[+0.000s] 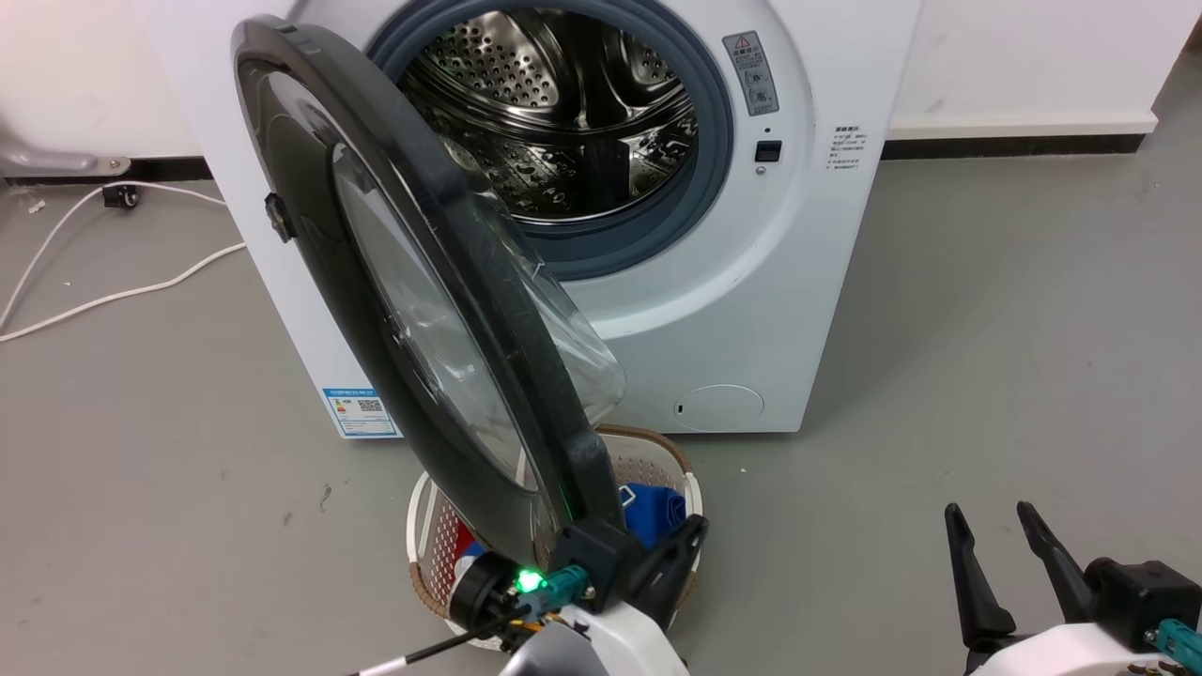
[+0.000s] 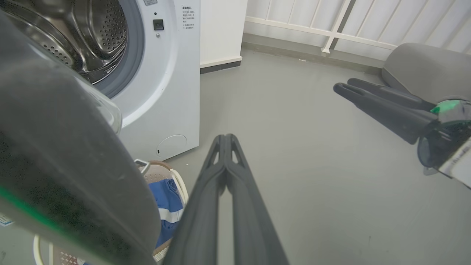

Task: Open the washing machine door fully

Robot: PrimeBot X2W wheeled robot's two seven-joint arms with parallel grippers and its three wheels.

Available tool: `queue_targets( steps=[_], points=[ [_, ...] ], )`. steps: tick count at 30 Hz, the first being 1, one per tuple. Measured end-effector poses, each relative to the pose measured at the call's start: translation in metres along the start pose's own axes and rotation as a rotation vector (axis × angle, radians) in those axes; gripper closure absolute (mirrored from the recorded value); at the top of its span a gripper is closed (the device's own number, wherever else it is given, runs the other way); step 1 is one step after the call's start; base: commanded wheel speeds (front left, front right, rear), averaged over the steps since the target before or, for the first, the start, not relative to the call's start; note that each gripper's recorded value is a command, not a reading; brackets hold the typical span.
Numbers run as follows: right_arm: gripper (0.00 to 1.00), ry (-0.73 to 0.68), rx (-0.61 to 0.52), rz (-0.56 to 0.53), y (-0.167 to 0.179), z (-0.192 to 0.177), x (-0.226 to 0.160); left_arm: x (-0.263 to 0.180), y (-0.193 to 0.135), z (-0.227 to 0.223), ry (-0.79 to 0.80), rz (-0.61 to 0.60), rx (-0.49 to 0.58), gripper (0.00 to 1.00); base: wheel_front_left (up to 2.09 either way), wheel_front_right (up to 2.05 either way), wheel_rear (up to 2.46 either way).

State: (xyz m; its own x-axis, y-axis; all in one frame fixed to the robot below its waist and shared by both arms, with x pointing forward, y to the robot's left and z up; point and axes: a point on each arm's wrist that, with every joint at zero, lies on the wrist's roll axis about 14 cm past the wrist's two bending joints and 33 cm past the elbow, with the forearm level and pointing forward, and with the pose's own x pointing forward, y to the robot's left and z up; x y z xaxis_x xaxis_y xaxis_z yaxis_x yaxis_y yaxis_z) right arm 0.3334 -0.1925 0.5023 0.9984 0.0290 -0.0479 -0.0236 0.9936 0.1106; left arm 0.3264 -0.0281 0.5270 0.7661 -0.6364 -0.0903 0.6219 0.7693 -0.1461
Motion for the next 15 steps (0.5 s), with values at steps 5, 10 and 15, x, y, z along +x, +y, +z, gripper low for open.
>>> queue_targets(
  steps=[5,10,15],
  points=[
    [0.0,0.008,0.003,-0.013,-0.004,-0.003,-0.001,0.004,0.021,-0.002,0.002,0.064,-0.003,1.0,0.0,0.0,0.0],
    [0.0,0.009,0.005,-0.014,-0.005,-0.004,0.0,0.002,0.034,0.0,-0.008,0.108,-0.001,1.0,0.0,0.0,0.0],
    [0.0,0.01,0.01,-0.007,-0.003,-0.004,0.002,-0.001,0.04,0.0,-0.013,0.143,-0.016,1.0,0.0,0.0,0.0]
  ],
)
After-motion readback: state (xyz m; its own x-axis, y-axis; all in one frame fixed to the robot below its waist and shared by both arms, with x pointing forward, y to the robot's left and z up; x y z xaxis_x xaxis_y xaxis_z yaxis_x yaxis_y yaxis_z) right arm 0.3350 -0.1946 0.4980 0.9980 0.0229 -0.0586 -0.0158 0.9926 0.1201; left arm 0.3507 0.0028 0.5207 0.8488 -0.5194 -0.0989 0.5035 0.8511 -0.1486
